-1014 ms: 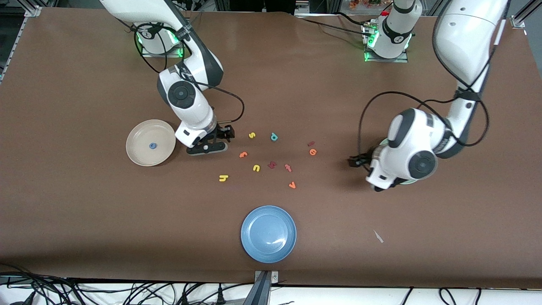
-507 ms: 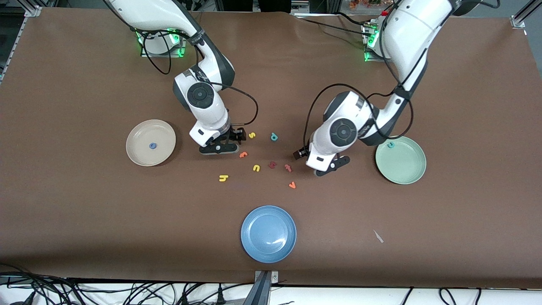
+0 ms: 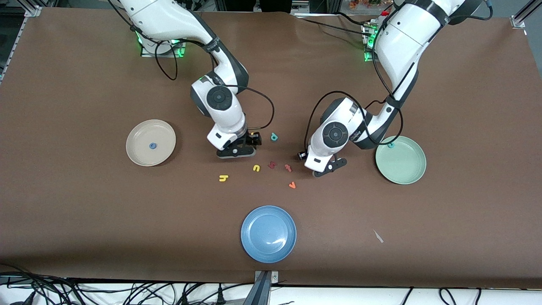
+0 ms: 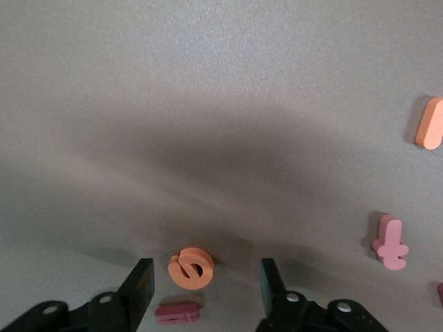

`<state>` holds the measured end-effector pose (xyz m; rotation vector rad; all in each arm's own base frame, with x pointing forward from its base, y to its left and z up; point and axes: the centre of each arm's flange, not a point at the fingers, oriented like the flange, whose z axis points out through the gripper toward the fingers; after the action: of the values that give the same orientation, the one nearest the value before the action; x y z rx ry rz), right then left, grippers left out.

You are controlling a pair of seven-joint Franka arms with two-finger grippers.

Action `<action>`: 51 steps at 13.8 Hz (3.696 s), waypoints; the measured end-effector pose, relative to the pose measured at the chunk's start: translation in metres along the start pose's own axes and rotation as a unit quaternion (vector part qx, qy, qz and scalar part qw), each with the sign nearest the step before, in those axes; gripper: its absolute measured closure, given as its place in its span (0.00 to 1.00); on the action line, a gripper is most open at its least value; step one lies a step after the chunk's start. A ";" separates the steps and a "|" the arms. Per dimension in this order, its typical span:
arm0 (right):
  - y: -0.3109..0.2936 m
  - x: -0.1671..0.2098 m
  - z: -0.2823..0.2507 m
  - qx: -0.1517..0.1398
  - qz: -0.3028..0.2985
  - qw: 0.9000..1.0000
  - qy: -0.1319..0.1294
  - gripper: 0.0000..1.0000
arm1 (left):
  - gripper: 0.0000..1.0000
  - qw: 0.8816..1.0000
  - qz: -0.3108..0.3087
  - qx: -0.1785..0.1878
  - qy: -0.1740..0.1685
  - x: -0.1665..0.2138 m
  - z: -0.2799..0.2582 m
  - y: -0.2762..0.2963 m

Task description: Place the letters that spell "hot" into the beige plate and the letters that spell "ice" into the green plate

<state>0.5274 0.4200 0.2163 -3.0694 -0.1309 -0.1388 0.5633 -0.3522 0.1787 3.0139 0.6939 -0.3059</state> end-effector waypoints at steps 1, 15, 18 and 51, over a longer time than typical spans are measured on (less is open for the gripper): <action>0.000 0.001 0.007 -0.007 -0.008 1.000 0.003 0.11 | 0.31 1.000 0.000 0.000 0.000 -0.001 0.001 0.000; 0.005 -0.002 0.041 -0.017 -0.028 0.999 0.010 0.43 | 0.58 1.000 -0.001 -0.004 0.001 0.000 0.009 -0.003; 0.006 -0.001 0.040 -0.020 -0.030 0.999 0.012 0.61 | 0.72 1.000 -0.001 -0.007 0.003 0.000 0.007 -0.002; 0.329 -0.031 -0.111 -0.095 -0.176 0.975 -0.096 0.83 | 0.07 0.993 0.090 0.013 -0.072 0.181 -0.126 -0.238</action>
<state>0.5154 0.0824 0.3035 -3.2095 -0.7117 0.1383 0.6416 -0.0506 0.2690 3.0110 0.4084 -0.5221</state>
